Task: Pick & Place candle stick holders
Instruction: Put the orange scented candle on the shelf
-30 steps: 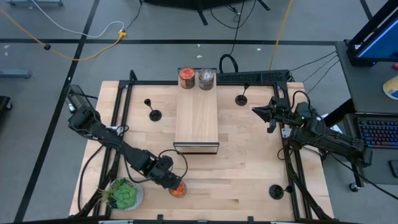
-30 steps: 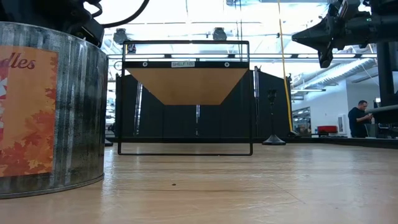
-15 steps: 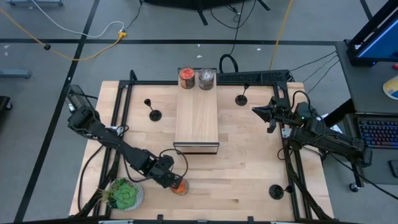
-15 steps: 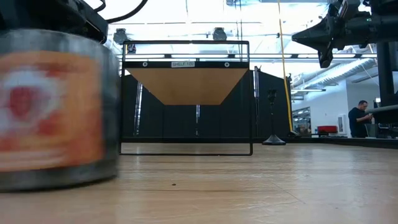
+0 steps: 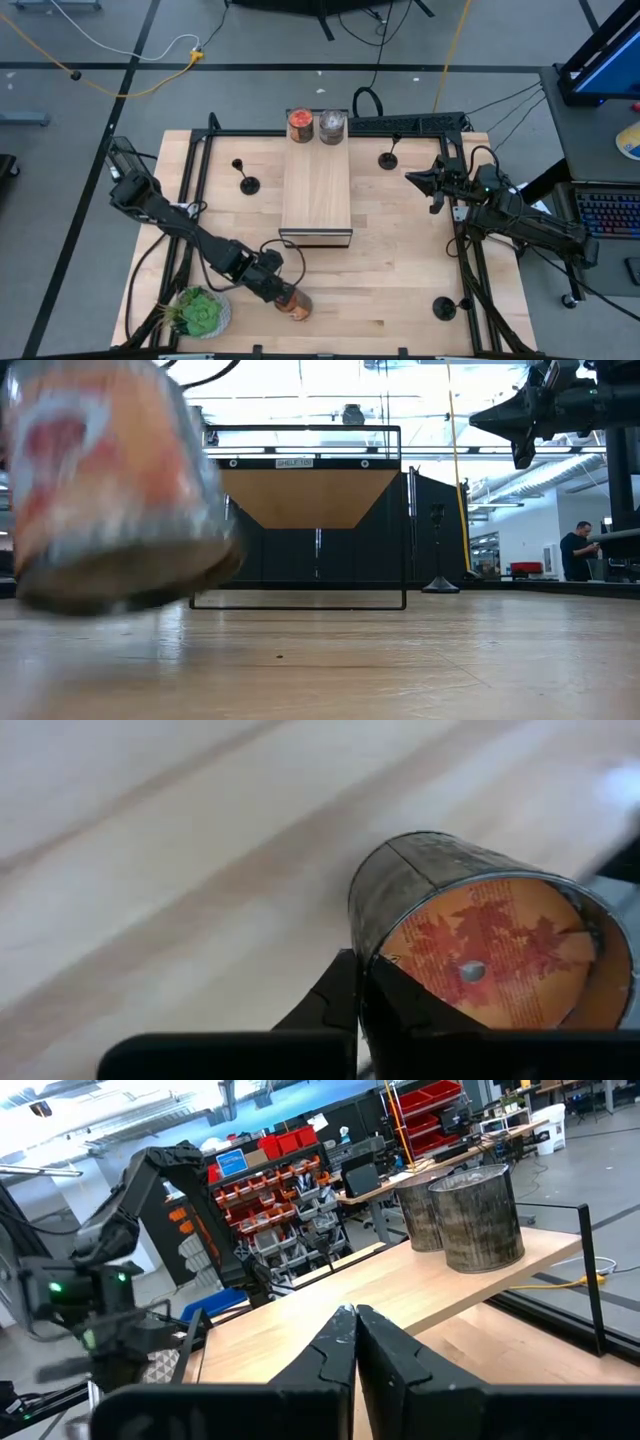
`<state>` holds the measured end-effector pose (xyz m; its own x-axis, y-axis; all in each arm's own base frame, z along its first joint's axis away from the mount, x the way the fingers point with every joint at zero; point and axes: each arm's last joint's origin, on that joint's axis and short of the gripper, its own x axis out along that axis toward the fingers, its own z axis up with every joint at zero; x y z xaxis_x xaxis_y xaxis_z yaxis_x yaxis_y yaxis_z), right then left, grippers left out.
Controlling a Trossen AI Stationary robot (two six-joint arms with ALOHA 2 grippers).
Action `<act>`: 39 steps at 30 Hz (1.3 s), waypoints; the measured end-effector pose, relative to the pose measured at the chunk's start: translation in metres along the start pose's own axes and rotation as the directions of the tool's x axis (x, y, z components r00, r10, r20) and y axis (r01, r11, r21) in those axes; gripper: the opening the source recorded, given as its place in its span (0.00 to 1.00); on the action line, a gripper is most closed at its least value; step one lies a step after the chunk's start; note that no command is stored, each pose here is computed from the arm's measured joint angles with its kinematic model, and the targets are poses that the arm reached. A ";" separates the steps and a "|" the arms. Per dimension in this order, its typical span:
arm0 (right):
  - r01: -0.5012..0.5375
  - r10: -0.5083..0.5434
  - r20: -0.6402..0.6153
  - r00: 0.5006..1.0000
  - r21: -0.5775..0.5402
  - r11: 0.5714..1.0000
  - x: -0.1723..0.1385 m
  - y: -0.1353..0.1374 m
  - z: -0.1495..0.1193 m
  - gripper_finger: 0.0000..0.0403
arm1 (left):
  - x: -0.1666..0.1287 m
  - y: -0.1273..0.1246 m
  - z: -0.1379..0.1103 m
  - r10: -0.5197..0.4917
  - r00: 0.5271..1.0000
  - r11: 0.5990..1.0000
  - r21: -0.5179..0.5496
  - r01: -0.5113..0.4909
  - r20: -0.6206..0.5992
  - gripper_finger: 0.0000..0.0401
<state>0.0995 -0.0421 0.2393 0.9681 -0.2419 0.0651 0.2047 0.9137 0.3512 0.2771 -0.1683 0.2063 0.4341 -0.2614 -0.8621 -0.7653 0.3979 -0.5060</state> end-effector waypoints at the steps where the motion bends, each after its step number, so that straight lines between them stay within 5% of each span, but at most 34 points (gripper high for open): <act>1: 0.000 0.000 0.000 1.000 0.000 1.000 0.000 0.000 0.000 0.01 | -0.004 -0.006 0.001 -0.023 1.000 1.000 0.016 0.023 0.002 0.01; 8: 0.000 0.000 0.000 1.000 -0.001 1.000 0.000 0.000 0.000 0.01 | -0.040 -0.045 0.010 -0.092 0.994 0.985 0.151 0.082 0.059 0.01; 20: 0.000 0.000 0.000 1.000 -0.001 1.000 0.000 0.000 0.000 0.01 | -0.114 -0.083 0.053 -0.112 0.963 0.952 0.305 0.033 0.246 0.00; 29: 0.000 0.000 0.000 1.000 -0.001 1.000 0.000 0.000 0.000 0.01 | -0.167 -0.080 0.114 -0.042 0.926 0.931 0.351 -0.099 0.375 0.00; 39: 0.001 -0.001 0.000 1.000 0.002 1.000 0.000 0.000 0.000 0.01 | -0.206 -0.047 0.197 0.046 0.865 0.909 0.338 -0.244 0.500 0.00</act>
<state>0.0995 -0.0422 0.2392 0.9680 -0.2426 0.0648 0.2052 0.9128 0.3530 0.3172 0.0404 0.4020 0.5782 0.2321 -0.7821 -0.6408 0.7225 -0.2593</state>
